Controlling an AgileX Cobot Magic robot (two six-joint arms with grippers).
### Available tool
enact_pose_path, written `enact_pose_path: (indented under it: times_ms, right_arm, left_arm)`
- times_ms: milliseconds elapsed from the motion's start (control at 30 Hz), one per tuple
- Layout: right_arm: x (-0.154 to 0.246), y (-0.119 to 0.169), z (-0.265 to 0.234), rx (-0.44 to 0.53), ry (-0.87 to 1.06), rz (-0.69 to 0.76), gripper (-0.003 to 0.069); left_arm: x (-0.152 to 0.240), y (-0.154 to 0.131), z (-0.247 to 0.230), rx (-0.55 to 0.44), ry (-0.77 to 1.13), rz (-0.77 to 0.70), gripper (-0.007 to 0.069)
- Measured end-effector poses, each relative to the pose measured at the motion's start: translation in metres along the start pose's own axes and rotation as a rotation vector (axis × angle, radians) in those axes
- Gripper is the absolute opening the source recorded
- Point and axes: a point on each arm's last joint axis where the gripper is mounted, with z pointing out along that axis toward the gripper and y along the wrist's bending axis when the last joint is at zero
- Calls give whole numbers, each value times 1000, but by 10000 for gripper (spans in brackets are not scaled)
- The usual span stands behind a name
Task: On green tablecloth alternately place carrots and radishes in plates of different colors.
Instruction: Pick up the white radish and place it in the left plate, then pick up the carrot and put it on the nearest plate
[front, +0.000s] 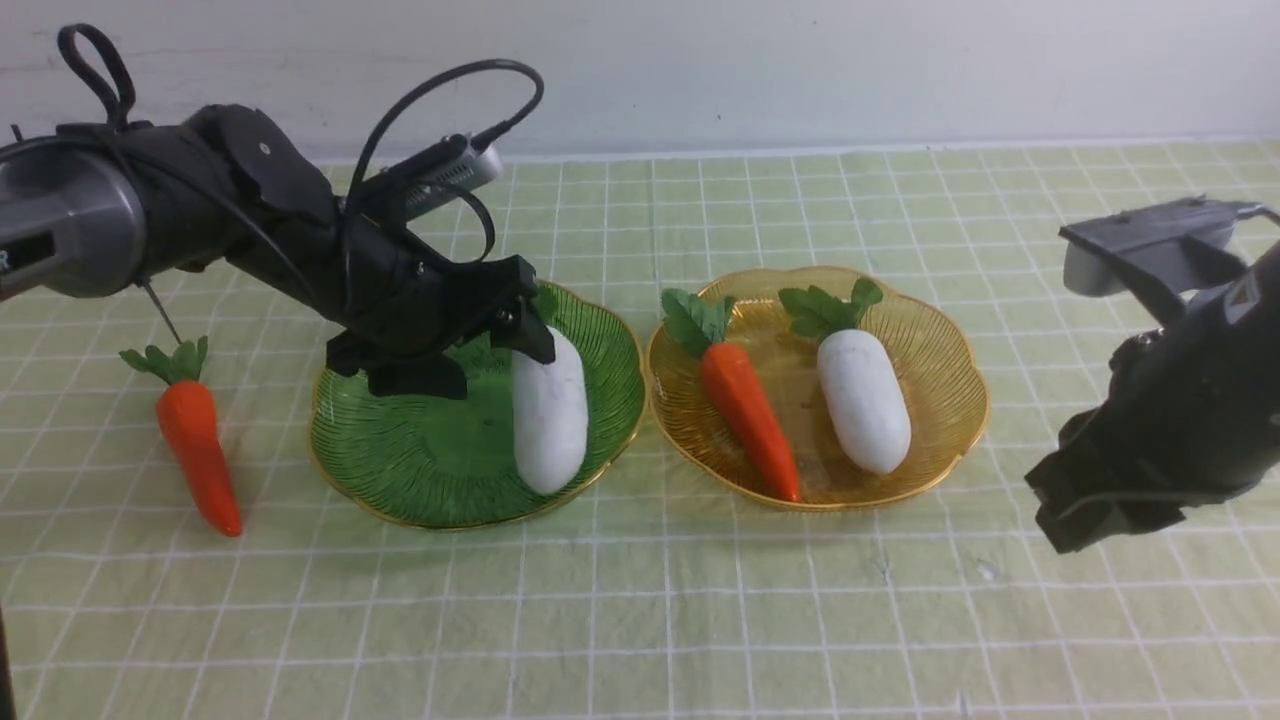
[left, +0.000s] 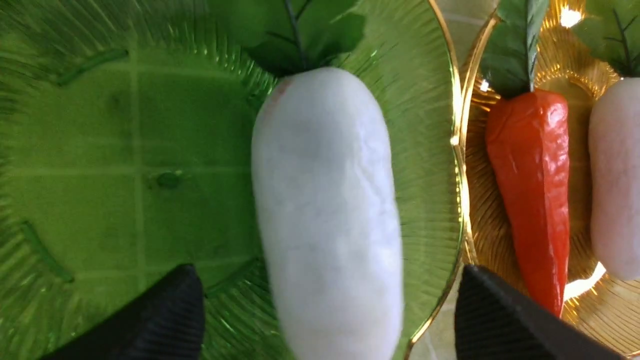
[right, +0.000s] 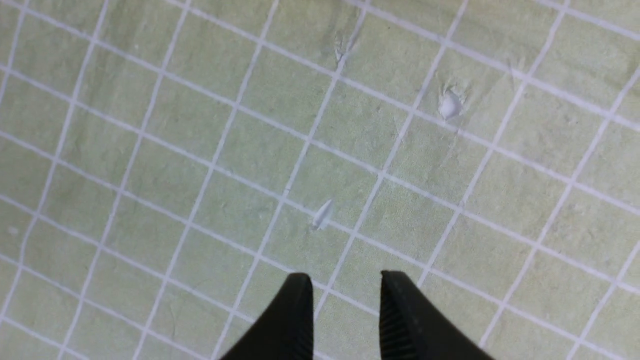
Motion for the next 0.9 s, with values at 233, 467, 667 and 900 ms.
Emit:
enact_pose_path:
  times_ms: [233, 467, 667, 900]
  right_arm:
    - [0, 0, 0, 1, 0, -2, 181]
    - [0, 0, 0, -2, -5, -1, 181]
    - [-1, 1, 0, -9, -14, 3, 181]
    - [-2, 4, 0, -45, -20, 21, 181]
  left_arm:
    - [-18, 55, -51, -144, -82, -93, 589]
    - [-24, 123, -71, -285, -103, -283, 536]
    - [-19, 140, -53, -329, -22, -304, 530]
    - [-16, 150, -48, -410, 0, -307, 530]
